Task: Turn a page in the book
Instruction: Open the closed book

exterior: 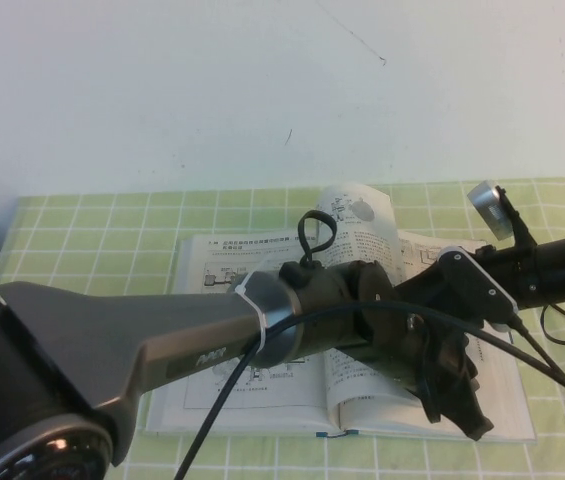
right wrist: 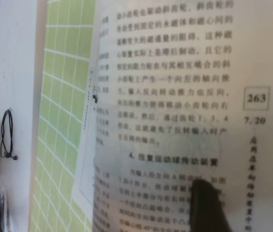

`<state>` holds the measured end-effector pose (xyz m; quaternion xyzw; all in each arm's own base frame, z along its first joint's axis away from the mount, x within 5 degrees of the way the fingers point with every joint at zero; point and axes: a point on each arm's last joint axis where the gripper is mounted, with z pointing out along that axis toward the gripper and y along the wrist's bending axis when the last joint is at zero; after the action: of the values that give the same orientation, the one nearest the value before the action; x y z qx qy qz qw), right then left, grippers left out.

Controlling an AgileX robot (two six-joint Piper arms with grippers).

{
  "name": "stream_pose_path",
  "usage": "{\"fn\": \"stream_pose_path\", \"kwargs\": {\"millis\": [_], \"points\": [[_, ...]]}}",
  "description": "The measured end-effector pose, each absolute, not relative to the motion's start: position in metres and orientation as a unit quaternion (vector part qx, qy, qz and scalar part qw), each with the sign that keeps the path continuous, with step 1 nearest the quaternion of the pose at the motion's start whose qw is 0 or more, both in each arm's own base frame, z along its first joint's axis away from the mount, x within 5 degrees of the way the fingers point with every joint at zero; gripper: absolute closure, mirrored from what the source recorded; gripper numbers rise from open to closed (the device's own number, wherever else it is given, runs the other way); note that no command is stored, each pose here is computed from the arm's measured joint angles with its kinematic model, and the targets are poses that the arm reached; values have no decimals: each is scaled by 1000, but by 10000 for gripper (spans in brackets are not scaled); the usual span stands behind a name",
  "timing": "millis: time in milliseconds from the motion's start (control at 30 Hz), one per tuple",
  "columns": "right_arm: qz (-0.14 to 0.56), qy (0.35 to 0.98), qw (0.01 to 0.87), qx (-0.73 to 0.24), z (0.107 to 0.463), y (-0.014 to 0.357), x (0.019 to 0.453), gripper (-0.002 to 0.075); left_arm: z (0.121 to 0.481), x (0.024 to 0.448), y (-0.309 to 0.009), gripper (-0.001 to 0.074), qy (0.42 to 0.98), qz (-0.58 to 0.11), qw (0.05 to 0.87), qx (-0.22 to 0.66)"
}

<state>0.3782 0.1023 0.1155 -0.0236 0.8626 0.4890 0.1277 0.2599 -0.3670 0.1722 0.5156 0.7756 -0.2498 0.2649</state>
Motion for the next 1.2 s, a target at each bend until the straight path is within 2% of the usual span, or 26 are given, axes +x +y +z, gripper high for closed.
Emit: {"fn": "stream_pose_path", "kwargs": {"millis": [267, 567, 767, 900, 1200], "points": [[485, 865, 127, -28, 115, 102, 378, 381, 171, 260, -364, 738, 780, -232, 249, 525], [483, 866, 125, -32, 114, 102, 377, 382, 165, 254, -358, 738, 818, -158, 216, 509], [488, 863, 126, -40, 115, 103, 376, 382, 184, 221, -371, 738, 778, -43, 259, 571], [488, 862, 129, -46, 115, 103, 376, 382, 192, 207, -380, 738, 751, -2, 298, 589], [489, 861, 129, -51, 115, 103, 376, 382, 157, 201, -393, 738, 713, 43, 298, 633]]}}
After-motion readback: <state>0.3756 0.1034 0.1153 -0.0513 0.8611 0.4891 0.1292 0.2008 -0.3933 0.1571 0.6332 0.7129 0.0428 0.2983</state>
